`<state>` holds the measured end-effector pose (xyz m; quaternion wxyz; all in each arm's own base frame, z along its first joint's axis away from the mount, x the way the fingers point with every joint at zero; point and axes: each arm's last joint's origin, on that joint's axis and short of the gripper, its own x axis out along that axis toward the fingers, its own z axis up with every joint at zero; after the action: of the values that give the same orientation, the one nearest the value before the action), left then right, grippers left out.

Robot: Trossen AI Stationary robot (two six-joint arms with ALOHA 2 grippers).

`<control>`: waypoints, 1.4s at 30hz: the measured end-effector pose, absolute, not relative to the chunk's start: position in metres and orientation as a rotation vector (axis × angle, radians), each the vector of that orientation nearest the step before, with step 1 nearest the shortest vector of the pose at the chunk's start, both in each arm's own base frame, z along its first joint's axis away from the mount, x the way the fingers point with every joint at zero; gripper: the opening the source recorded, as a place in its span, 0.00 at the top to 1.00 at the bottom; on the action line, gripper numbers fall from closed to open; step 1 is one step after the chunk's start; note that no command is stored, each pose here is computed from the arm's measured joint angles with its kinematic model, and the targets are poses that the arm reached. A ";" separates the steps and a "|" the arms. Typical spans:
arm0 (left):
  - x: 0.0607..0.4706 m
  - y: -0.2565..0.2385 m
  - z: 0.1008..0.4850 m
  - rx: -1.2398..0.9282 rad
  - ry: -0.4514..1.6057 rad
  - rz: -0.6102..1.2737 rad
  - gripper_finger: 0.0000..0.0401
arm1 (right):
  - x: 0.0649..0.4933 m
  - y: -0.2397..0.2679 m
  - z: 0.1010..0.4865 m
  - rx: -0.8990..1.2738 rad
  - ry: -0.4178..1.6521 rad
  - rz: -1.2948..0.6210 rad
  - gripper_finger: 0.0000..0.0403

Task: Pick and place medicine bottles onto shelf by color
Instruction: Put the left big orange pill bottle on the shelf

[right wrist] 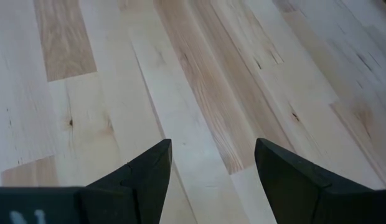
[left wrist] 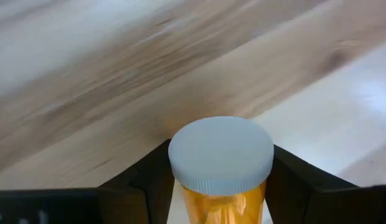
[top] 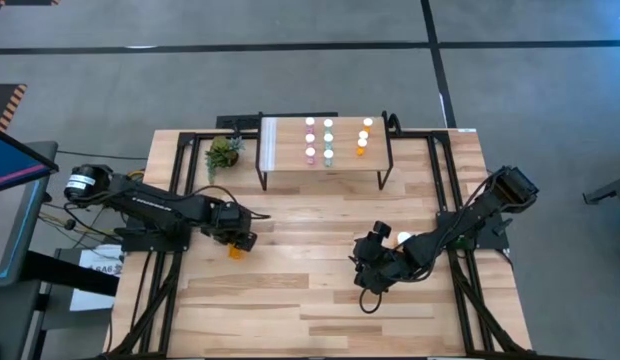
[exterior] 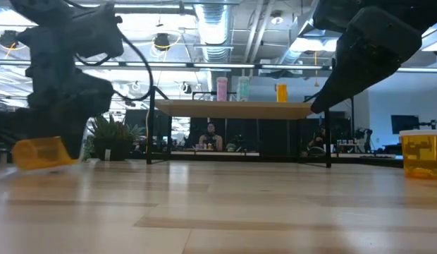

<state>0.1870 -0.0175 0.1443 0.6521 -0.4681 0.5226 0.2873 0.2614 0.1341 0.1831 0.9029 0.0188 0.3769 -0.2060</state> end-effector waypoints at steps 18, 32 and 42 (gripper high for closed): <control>0.257 -0.002 0.273 -0.368 0.510 0.664 0.55 | 0.262 0.135 0.184 0.043 0.772 -0.422 0.37; 0.282 0.096 0.318 -0.142 0.206 0.862 0.55 | 0.262 0.135 0.184 0.045 0.770 -0.421 0.37; 0.304 0.152 0.281 -0.080 0.217 0.988 0.55 | 0.262 0.135 0.183 0.044 0.771 -0.422 0.37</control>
<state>0.3041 0.1524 0.2809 0.8739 -0.0383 0.1039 0.4732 0.2622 0.1346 0.1835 0.9048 0.0212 0.3731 -0.2041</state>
